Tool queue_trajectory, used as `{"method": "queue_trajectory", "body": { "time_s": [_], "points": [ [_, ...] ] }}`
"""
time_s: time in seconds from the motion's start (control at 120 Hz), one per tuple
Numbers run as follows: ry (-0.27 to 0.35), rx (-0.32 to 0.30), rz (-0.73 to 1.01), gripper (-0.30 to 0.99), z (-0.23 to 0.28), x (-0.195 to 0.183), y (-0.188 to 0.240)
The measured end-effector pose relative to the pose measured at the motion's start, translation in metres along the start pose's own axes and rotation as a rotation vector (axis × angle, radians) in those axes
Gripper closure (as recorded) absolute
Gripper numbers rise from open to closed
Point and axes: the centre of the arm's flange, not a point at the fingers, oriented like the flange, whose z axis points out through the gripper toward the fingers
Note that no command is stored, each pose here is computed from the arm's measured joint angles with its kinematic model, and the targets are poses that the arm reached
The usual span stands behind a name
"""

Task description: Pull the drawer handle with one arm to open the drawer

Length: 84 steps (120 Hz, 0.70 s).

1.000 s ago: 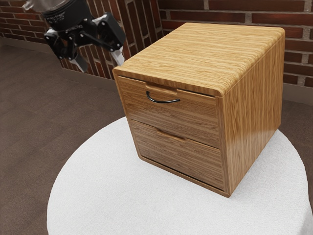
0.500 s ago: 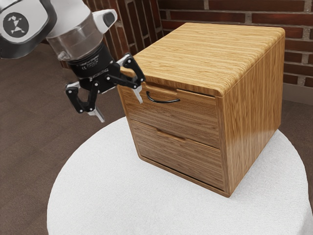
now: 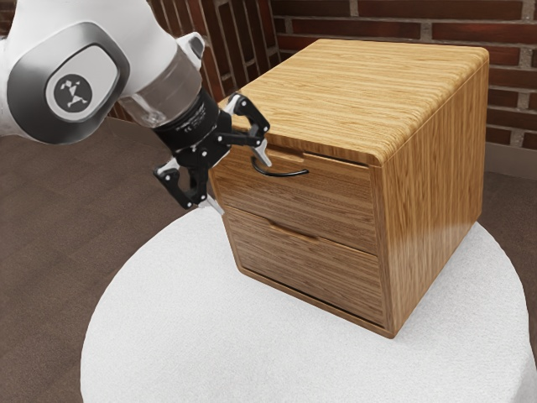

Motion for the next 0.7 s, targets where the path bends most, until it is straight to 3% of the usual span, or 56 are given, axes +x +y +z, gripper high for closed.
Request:
{"method": "queue_trajectory", "body": {
  "time_s": [0.7],
  "points": [
    [0.015, -0.044, -0.185, 0.04, 0.045, 0.024, 0.008]
  ]
}}
